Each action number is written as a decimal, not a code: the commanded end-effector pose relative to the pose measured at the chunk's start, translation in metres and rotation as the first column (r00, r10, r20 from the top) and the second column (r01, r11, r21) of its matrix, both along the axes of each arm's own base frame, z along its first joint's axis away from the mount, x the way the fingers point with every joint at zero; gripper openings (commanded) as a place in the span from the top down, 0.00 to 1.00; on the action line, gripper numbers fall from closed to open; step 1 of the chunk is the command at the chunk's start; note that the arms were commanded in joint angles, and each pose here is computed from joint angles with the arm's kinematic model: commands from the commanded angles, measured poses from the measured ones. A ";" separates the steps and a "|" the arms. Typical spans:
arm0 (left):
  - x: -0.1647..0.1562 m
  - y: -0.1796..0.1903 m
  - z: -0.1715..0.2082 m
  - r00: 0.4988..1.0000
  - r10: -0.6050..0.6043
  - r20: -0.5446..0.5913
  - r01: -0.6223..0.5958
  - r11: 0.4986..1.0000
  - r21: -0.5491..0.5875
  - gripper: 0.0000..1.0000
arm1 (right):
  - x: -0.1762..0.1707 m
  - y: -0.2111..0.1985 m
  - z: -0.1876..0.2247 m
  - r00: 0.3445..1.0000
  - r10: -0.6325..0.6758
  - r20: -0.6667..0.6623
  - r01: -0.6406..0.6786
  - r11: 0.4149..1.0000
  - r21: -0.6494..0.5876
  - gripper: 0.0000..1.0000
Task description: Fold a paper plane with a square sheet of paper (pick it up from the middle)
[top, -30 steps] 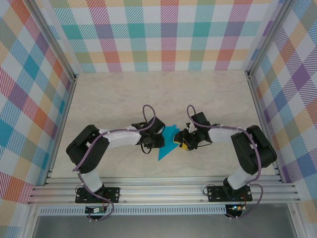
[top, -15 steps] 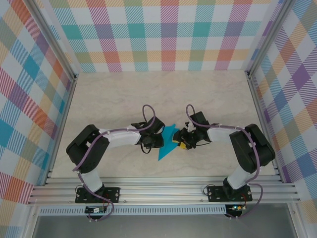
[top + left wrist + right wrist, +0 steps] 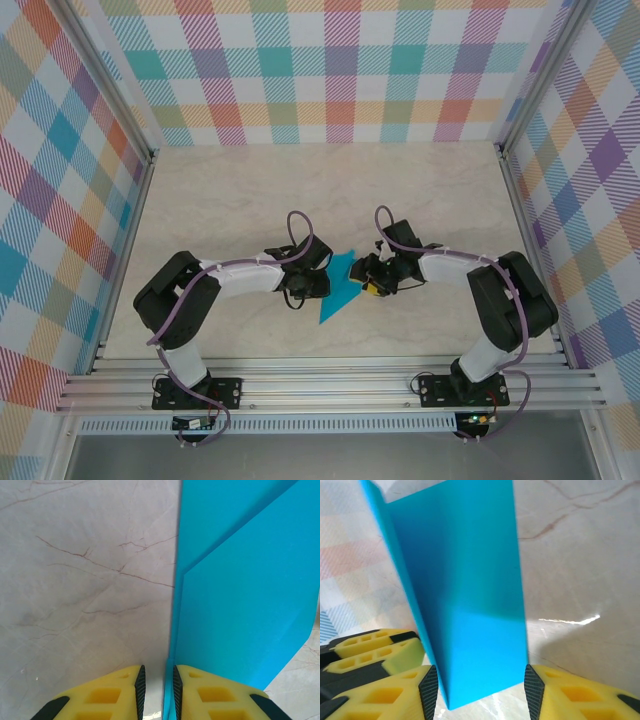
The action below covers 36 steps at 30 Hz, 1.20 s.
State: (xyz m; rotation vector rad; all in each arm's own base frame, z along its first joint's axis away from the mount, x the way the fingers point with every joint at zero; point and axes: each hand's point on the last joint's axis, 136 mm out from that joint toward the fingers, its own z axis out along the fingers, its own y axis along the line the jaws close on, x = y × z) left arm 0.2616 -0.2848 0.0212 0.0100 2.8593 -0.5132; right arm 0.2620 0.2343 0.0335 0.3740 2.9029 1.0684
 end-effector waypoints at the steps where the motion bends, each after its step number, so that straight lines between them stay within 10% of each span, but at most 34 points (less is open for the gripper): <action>1: 0.000 -0.006 -0.004 1.000 -0.017 -0.021 0.017 1.000 -0.017 0.76 | -0.006 0.001 -0.005 0.999 0.030 -0.018 -0.031 0.999 -0.025 0.49; 36: 0.010 0.008 -0.004 0.991 0.121 -0.052 -0.128 0.978 -0.164 0.76 | 0.025 0.045 0.012 0.998 0.011 0.067 -0.018 0.994 0.104 0.43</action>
